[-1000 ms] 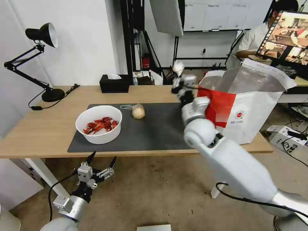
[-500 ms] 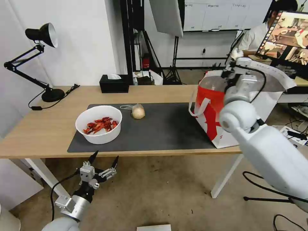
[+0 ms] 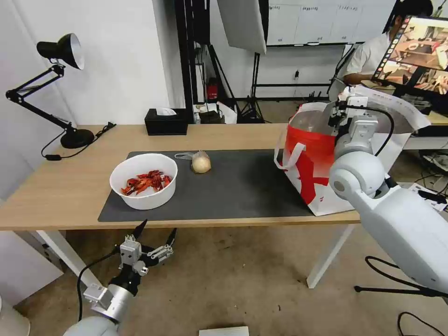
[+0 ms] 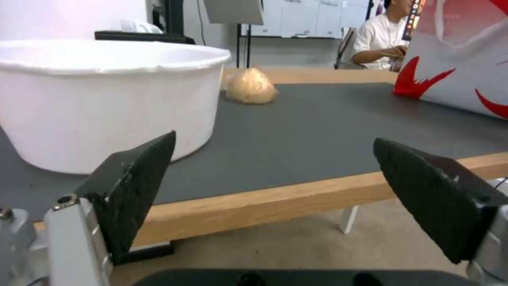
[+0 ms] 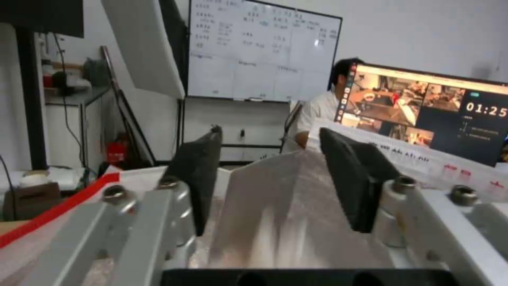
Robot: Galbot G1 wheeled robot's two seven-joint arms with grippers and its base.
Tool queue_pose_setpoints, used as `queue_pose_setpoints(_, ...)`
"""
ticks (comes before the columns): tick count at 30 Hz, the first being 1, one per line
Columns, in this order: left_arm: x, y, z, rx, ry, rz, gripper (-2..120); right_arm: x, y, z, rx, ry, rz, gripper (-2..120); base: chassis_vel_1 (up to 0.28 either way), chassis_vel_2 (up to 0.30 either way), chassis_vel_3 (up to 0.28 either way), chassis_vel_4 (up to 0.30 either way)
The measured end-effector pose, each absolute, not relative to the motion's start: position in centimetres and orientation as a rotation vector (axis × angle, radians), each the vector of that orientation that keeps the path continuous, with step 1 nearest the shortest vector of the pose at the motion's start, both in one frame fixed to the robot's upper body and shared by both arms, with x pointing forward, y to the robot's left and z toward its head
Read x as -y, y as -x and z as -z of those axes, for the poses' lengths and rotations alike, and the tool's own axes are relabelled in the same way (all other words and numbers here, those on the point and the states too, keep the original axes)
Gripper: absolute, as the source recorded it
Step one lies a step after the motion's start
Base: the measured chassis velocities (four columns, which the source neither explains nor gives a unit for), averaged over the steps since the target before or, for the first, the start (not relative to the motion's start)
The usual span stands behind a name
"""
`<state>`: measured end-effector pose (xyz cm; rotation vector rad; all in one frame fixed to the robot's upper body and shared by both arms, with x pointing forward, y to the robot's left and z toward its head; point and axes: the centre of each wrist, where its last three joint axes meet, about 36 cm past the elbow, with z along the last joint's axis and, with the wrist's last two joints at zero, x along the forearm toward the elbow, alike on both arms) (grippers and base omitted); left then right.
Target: Pick up the trash from the table and place it into the takeout bag.
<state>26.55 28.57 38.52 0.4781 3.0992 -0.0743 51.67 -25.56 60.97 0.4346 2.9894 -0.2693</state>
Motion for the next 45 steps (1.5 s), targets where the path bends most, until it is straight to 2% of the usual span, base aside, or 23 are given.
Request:
queue_pose_setpoints(1, -28.6, -26.5, -38.6, -3.098, -0.477, 0.074, 100, 25.5, -51.6, -61.1, -2.987, -0.428, 0.271, 59, 0.0, 0.0, 0.0, 0.0)
queue_pose_setpoints(2, -28.6, -26.5, -38.6, -3.098, -0.477, 0.074, 100, 25.5, -51.6, -61.1, -2.987, -0.428, 0.271, 59, 0.0, 0.0, 0.0, 0.0)
queue_pose_setpoints(5, -28.6, -26.5, -38.8, -3.095, -0.475, 0.075, 100, 25.4, -51.4, -61.5, -2.988, -0.399, 0.269, 74, 0.0, 0.0, 0.0, 0.0)
queue_pose_setpoints(9, -28.6, -26.5, -39.0, -3.09, -0.476, 0.077, 100, 25.3, -50.9, -61.8, -2.989, -0.342, 0.239, 83, 0.0, 0.0, 0.0, 0.0)
queue_pose_setpoints(10, -28.5, -26.5, -39.1, -3.088, -0.477, 0.077, 100, 25.4, -50.5, -61.8, -2.989, -0.285, 0.208, 89, 0.0, 0.0, 0.0, 0.0)
queue_pose_setpoints(13, -28.4, -26.5, -39.3, -3.084, -0.475, 0.081, 100, 25.4, -49.0, -61.6, -2.986, -0.09, 0.112, 98, 0.0, 0.0, 0.0, 0.0)
queue_pose_setpoints(21, -28.1, -26.3, -39.4, -3.078, -0.466, 0.083, 100, 26.5, -43.7, -58.0, -2.951, 0.452, -0.07, 100, 0.0, 0.0, 0.0, 0.0)
queue_pose_setpoints(28, -28.0, -26.1, -39.5, -3.068, -0.46, 0.074, 100, 26.9, -39.8, -55.5, -2.88, 0.762, -0.129, 100, 0.0, 0.0, 0.0, 0.0)
queue_pose_setpoints(34, -28.1, -25.6, -39.5, -3.064, -0.448, 0.069, 100, 27.8, -36.8, -52.7, -2.905, 0.819, -0.102, 100, 0.0, 0.0, 0.0, 0.0)
queue_pose_setpoints(45, -28.5, -24.9, -38.3, -3.096, -0.431, 0.043, 100, 29.6, -28.8, -41.6, -3.047, 0.724, -0.059, 100, 0.0, 0.0, 0.0, 0.0)
